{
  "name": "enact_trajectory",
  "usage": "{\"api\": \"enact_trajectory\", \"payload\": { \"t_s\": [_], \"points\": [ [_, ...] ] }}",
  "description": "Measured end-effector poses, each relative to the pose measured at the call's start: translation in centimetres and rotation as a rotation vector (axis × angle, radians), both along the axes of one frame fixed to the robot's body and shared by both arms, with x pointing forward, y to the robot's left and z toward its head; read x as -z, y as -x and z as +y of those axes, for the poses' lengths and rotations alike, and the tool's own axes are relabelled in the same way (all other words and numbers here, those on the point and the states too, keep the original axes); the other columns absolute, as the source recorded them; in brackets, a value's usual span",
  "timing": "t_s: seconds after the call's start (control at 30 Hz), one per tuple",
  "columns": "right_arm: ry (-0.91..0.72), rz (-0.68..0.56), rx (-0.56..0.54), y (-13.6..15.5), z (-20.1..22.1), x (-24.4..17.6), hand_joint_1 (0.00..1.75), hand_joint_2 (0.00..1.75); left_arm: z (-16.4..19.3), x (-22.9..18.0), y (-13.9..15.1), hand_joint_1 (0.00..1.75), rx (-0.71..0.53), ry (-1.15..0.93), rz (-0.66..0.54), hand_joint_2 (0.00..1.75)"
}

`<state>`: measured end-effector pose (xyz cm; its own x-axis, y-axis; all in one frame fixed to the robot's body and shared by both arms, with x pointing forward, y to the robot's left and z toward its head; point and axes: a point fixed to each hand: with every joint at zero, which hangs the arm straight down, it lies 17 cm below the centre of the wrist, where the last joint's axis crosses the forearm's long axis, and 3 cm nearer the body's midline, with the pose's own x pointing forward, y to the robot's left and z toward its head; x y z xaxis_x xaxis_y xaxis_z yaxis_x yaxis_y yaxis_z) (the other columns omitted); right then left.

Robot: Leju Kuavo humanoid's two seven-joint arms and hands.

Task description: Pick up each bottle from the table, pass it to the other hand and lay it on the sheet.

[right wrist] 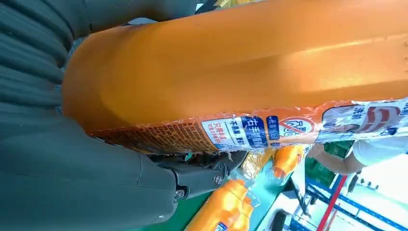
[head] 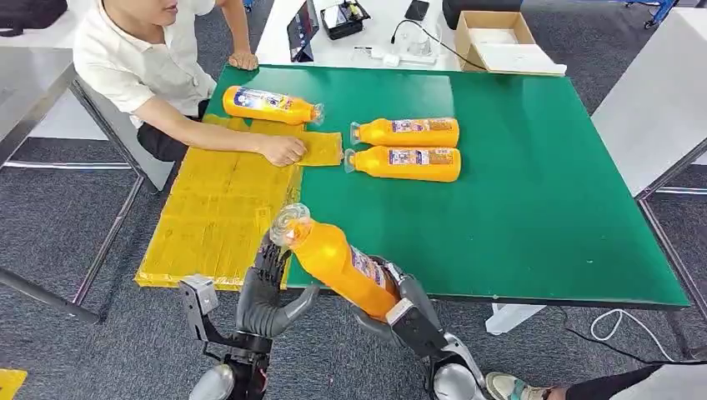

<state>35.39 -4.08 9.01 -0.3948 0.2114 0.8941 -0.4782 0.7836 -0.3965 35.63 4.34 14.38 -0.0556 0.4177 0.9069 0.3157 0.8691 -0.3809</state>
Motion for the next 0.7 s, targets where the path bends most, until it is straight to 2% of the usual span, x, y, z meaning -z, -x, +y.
{"api": "enact_trajectory", "payload": {
  "t_s": [0.27, 0.5, 0.7],
  "points": [
    [-0.01, -0.014, 0.02, -0.6, 0.0, -0.4, 1.75, 1.75, -1.0, -1.6, -0.3, 0.0, 0.035, -0.026, -0.063, 1.75],
    [0.008, -0.023, 0.005, -1.4, 0.5, -0.6, 1.75, 1.75, -1.8, -1.8, -0.2, 0.0, 0.081, 0.026, -0.04, 1.75],
    [0.016, -0.028, -0.009, -2.2, 1.2, -1.0, 1.75, 1.75, -2.2, -1.8, -0.2, 0.0, 0.094, -0.015, -0.063, 1.75]
  ]
}}
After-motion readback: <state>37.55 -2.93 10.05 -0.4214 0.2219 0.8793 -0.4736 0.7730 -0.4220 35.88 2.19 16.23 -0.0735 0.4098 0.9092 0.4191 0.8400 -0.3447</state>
